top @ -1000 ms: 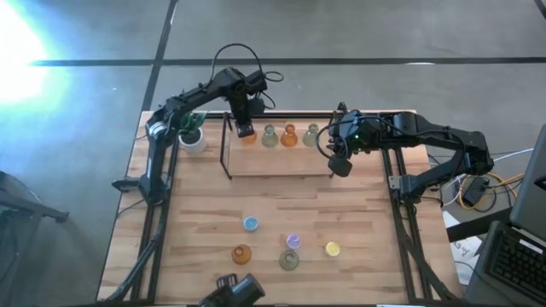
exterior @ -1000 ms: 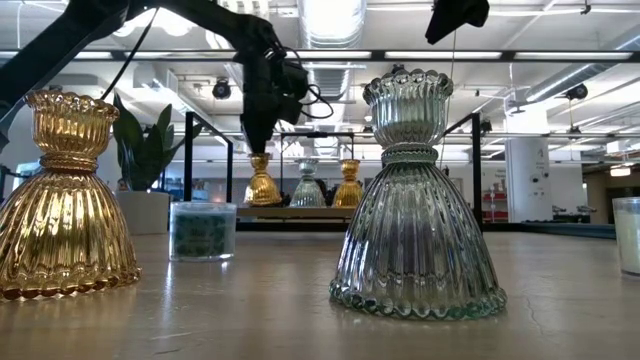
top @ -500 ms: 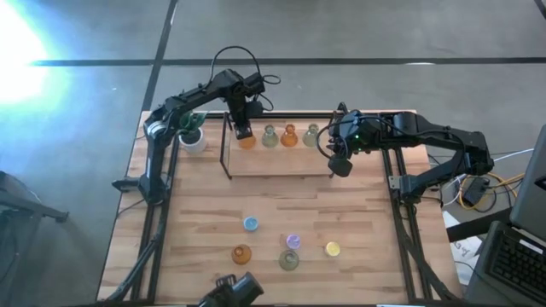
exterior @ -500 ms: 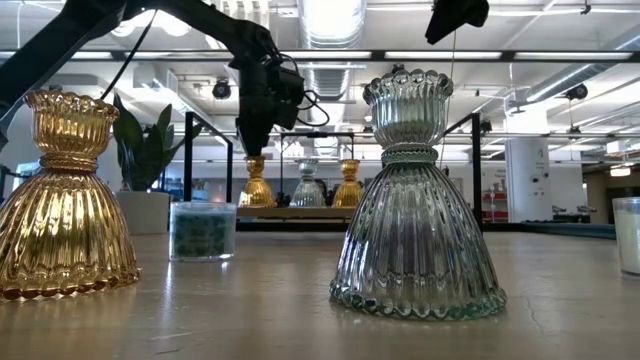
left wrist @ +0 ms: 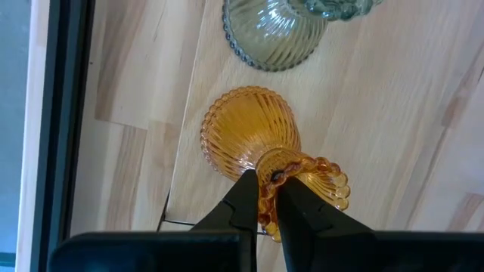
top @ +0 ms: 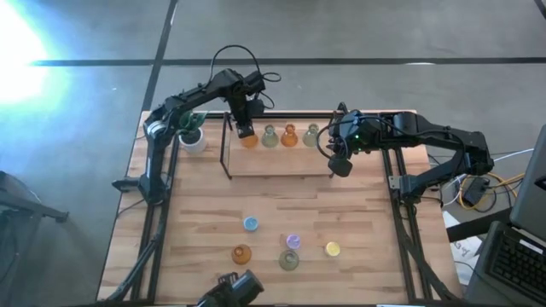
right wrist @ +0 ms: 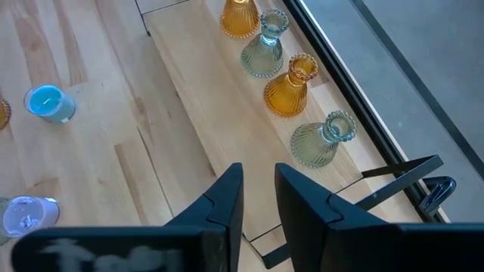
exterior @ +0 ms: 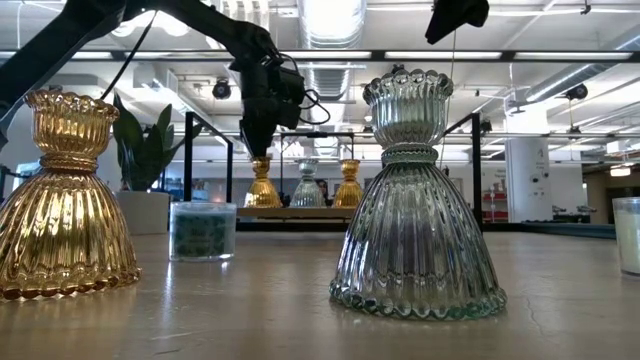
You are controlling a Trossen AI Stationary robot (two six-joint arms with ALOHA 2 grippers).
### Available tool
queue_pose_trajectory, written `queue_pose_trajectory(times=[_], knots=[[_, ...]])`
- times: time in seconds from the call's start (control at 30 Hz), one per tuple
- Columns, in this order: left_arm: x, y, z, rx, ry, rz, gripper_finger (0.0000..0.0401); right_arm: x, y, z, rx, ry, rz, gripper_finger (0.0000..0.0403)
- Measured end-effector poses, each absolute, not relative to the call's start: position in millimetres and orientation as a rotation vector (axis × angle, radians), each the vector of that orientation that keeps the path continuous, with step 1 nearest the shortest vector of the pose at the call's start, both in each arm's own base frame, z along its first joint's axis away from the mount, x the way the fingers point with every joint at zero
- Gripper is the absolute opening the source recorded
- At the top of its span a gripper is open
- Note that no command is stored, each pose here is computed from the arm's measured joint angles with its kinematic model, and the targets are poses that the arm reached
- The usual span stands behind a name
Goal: Pick & Place candle stick holders
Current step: Put the top yellow glass candlestick on the shelf
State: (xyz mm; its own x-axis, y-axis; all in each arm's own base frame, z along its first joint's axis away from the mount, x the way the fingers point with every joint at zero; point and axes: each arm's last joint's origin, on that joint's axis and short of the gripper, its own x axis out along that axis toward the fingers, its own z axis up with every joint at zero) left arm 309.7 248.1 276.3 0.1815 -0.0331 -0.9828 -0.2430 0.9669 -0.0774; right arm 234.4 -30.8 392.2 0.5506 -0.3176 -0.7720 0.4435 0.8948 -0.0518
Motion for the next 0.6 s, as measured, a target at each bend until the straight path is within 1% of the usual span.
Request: queue_pose_trajectory(times=[0.13,0.43,0.6], knots=[[309.4,248.4,276.2,-0.236,1.385,0.151,0.0028,234.4,-30.8,392.2,0.156,0.879,-0.452,0.0069],[308.3,249.4,275.6,-0.246,1.390,0.156,0.0028,234.4,-30.8,392.2,0.156,0.879,-0.452,0.0084],[307.1,249.4,275.5,-0.253,1.398,0.155,0.0028,234.4,-31.0,392.2,0.156,0.879,-0.453,0.0086]])
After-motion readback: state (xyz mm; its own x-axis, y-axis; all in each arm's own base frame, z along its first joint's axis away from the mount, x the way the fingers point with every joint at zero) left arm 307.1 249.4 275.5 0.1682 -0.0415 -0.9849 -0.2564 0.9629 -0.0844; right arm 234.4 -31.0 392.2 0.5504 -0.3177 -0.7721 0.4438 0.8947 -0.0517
